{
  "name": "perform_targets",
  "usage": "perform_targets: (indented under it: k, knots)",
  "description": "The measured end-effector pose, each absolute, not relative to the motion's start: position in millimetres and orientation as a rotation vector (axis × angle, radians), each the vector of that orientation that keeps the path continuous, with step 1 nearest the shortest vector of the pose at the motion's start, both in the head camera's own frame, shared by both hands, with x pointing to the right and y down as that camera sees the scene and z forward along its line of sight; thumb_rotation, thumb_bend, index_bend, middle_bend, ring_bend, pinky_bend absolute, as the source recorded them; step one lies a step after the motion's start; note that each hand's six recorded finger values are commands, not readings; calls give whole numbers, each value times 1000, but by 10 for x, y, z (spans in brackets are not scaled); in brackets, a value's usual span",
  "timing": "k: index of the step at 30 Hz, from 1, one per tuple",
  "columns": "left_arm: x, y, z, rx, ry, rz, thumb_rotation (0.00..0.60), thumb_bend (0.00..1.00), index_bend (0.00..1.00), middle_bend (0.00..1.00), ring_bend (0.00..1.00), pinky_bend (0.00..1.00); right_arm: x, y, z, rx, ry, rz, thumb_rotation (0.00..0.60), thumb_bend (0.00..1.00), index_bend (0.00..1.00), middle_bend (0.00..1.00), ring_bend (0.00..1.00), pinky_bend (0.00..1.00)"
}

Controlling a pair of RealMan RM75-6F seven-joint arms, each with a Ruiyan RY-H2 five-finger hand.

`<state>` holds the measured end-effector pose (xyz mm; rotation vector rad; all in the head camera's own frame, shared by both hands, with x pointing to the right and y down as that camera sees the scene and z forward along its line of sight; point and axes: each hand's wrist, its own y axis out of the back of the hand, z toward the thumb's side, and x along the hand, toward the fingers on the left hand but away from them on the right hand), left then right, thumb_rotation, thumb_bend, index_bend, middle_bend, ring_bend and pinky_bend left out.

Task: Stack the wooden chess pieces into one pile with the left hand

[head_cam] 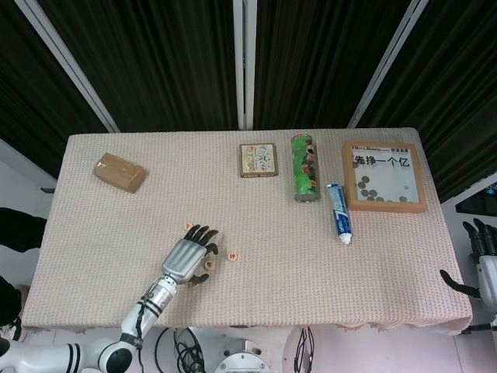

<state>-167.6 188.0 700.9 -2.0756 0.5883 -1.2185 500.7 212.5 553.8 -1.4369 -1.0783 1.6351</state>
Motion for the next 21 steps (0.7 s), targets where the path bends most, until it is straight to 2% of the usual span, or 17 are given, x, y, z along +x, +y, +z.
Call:
perform_targets:
  k: [21]
  knots:
    - [-1690, 1935, 7233, -2076, 540, -1213, 600, 228, 421, 82, 0, 0, 5035, 2132, 5530, -1434, -1085, 1640, 478, 166, 0, 0, 0, 0]
